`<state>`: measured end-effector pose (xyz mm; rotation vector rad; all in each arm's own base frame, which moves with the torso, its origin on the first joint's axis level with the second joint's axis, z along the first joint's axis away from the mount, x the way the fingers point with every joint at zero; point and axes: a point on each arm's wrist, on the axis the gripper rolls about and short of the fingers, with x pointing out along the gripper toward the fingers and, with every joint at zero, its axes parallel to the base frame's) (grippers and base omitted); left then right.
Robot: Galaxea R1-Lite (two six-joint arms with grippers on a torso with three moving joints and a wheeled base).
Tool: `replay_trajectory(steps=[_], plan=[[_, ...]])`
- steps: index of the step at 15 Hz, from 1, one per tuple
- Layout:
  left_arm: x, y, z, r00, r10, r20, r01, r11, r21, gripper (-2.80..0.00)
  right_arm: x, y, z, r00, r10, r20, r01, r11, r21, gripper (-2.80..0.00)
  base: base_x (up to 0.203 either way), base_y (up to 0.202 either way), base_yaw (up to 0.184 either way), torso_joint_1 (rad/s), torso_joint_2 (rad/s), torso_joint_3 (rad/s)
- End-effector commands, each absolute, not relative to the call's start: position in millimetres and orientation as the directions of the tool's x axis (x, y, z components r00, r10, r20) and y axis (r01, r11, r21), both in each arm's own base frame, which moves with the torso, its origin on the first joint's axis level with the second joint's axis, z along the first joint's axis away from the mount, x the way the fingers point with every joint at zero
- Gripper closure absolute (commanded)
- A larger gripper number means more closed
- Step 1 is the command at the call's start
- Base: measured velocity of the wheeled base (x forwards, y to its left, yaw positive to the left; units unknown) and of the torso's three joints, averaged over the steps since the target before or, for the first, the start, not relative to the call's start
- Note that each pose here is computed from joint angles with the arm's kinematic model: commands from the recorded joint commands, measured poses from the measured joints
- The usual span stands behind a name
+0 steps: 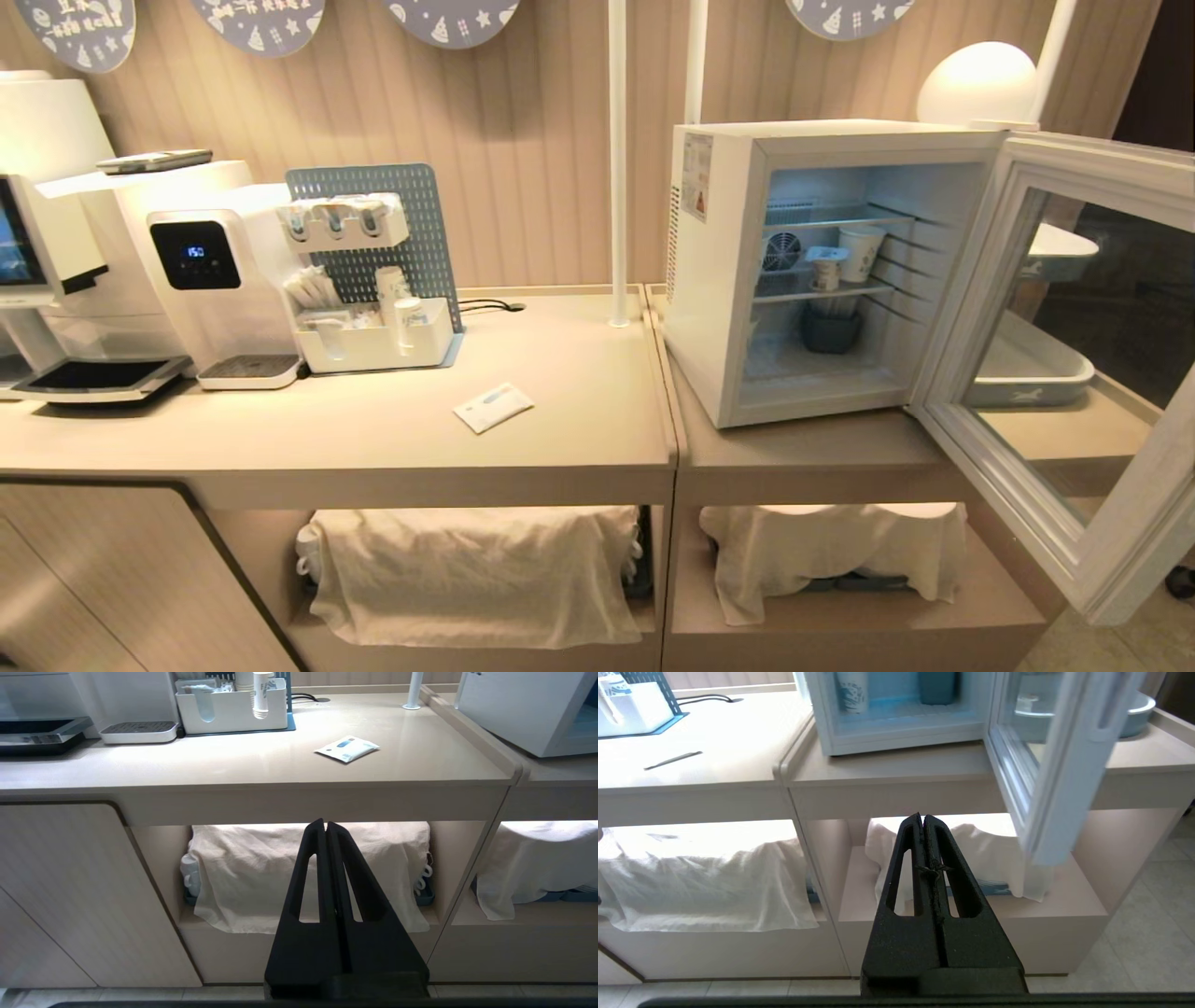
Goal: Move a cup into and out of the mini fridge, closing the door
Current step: Take the yoghurt out of the freezer
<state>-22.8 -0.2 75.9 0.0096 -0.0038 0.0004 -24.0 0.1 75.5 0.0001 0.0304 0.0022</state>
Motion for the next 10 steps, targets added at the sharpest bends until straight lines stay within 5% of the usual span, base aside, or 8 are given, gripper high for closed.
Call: replay_trajectory(steps=[1, 5, 10], plan=[[-22.8, -0.2, 75.8, 1.000, 0.002, 0.005, -0.002, 1.000, 0.011, 0.00, -24.0, 0.1, 75.5, 1.000, 0.003, -0.031, -0.003, 1.000, 0.000, 0.00, 0.000, 0.103, 0.003, 0.001, 0.00, 0.001], [-22.8, -0.2, 76.1, 1.000, 0.001, 0.006, -0.001, 1.000, 0.012, 0.00, -24.0, 0.1, 75.5, 1.000, 0.003, -0.031, -0.003, 1.000, 0.000, 0.00, 0.021, 0.013, 0.001, 0.003, 0.00, 0.001], [-22.8, -0.2, 76.0, 1.000, 0.001, 0.006, -0.001, 1.000, 0.012, 0.00, -24.0, 0.1, 75.5, 1.000, 0.003, -0.031, -0.003, 1.000, 0.000, 0.00, 0.182, 0.001, 0.002, 0.001, 0.01, 0.002]])
